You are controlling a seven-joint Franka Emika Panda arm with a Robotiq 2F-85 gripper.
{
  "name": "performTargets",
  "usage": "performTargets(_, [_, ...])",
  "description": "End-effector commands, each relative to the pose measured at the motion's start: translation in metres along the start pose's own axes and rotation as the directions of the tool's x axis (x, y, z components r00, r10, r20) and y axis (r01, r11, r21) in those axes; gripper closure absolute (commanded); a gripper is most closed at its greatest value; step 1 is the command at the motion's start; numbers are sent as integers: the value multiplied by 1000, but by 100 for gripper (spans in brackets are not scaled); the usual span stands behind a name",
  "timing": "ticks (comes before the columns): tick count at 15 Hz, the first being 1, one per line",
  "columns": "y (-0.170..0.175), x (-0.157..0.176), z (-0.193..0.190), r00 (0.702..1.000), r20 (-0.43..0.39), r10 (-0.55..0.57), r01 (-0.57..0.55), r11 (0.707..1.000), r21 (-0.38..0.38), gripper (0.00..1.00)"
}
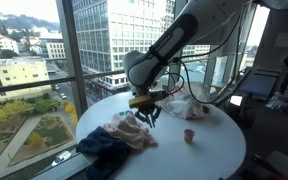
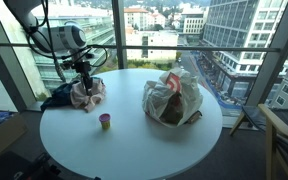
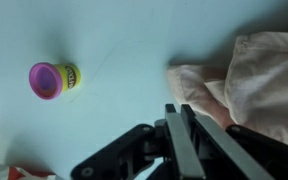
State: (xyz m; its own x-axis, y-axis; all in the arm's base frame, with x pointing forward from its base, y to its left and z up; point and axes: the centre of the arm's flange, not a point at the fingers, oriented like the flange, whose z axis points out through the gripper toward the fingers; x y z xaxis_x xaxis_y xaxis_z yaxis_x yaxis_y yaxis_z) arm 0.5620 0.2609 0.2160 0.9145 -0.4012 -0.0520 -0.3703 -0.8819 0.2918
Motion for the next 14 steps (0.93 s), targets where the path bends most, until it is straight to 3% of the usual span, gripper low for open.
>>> performTargets(1, [4,-2,10,989,67,-132,124,986,114,62])
performTargets(3, [3,-5,19,973,87,-214,199,967,160,60])
performTargets(7, [2,-12,37,943,114,-313,280,930,237,30])
performTargets(11, [-7,-20,46,945,-34,-325,320,900,295,2])
performTargets(14, [-15,-22,54,933,-109,-343,360,882,305,0])
